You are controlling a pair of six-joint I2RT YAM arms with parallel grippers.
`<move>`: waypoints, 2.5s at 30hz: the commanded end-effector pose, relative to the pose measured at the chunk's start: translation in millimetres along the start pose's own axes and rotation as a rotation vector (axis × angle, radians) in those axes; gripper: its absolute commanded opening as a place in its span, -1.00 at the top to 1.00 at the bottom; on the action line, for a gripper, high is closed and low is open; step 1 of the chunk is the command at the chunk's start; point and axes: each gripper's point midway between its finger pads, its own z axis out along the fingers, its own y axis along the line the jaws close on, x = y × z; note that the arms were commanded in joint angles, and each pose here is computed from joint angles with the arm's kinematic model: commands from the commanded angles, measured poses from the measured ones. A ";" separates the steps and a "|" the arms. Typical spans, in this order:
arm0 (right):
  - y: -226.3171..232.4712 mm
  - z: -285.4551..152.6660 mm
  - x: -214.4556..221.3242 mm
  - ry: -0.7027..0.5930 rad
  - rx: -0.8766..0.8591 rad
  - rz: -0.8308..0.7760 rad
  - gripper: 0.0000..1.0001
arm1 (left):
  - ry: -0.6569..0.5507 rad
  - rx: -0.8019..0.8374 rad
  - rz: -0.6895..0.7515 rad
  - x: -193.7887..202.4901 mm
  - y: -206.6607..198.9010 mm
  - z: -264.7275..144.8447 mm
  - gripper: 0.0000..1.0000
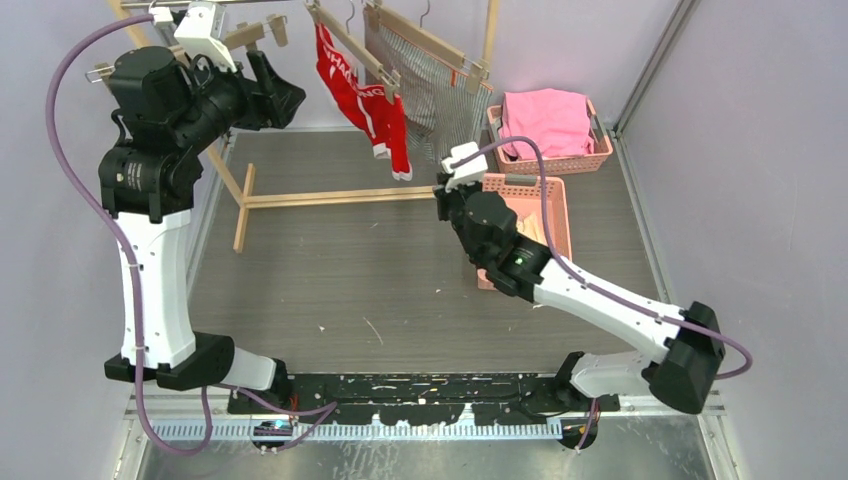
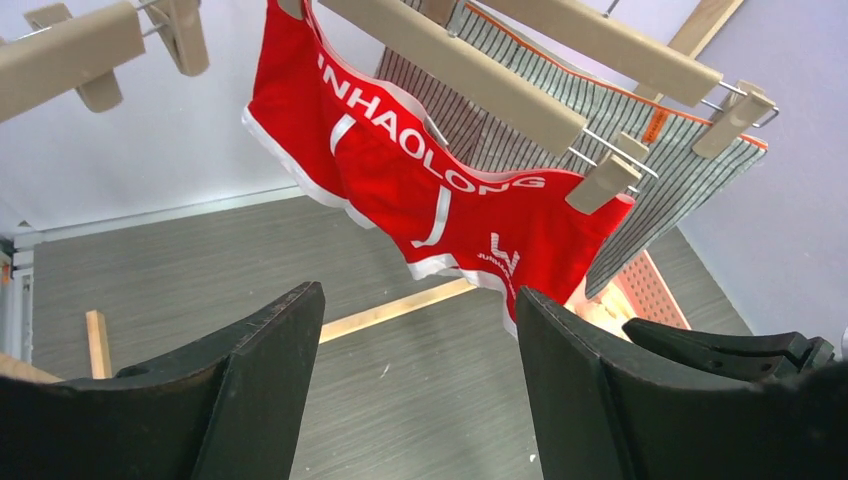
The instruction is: Remove the underwear clipped to the hanger
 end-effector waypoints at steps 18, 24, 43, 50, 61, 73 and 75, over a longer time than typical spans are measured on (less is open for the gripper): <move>26.3 92.0 -43.4 -0.263 0.095 -0.084 0.98 | -0.128 0.181 -0.101 -37.9 -29.9 42.7 -0.48; 52.3 90.5 -37.0 -0.251 0.018 -0.064 0.98 | -0.114 0.130 -0.104 -32.4 -19.3 59.8 -0.48; 108.1 82.4 -19.5 -0.221 -0.093 -0.167 0.98 | -0.088 0.093 -0.080 -23.9 -30.4 102.5 -0.62; 115.5 79.2 -14.4 -0.212 -0.110 -0.173 0.98 | -0.069 0.047 -0.041 -14.7 -24.3 115.9 -0.63; 112.7 74.5 -4.6 -0.194 -0.114 -0.189 0.98 | -0.077 -0.023 0.075 -8.2 -16.2 122.9 -0.25; 106.9 72.2 4.3 -0.180 -0.096 -0.195 0.98 | -0.088 -0.056 0.129 -9.5 -9.9 122.5 1.00; 106.1 70.9 6.0 -0.176 -0.094 -0.195 0.98 | -0.100 -0.056 0.132 -12.4 -10.2 122.4 0.99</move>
